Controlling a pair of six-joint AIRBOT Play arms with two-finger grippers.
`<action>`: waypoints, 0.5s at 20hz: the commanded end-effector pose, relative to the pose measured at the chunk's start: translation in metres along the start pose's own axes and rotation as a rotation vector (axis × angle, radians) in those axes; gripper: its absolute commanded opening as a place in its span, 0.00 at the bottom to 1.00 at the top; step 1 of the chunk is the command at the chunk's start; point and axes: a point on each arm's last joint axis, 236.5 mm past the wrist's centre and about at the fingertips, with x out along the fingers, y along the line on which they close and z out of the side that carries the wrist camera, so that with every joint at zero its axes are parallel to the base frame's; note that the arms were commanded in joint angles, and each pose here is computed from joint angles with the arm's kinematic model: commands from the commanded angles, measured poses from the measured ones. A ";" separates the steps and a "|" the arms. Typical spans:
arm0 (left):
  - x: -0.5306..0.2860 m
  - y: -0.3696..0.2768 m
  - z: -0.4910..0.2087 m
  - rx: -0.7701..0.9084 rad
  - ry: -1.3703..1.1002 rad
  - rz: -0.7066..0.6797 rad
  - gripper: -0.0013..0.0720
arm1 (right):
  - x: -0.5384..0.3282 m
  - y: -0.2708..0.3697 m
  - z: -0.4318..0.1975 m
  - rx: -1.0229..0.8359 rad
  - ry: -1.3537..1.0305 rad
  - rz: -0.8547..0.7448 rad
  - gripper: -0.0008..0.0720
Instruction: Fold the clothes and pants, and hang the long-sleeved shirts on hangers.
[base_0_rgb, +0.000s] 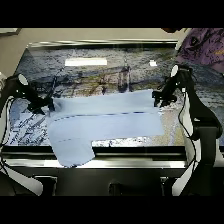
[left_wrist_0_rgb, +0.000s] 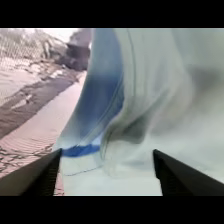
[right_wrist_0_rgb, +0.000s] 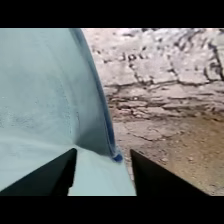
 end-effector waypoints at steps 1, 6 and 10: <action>-0.019 -0.001 0.018 -0.026 -0.090 -0.018 0.95 | -0.005 0.002 0.003 -0.032 -0.025 0.011 0.70; -0.089 0.063 -0.003 -0.151 -0.233 -0.010 0.95 | -0.074 -0.042 -0.003 0.014 -0.152 0.149 0.70; -0.049 0.084 -0.098 -0.328 -0.188 -0.157 0.95 | -0.069 -0.071 -0.047 0.120 -0.135 0.364 0.70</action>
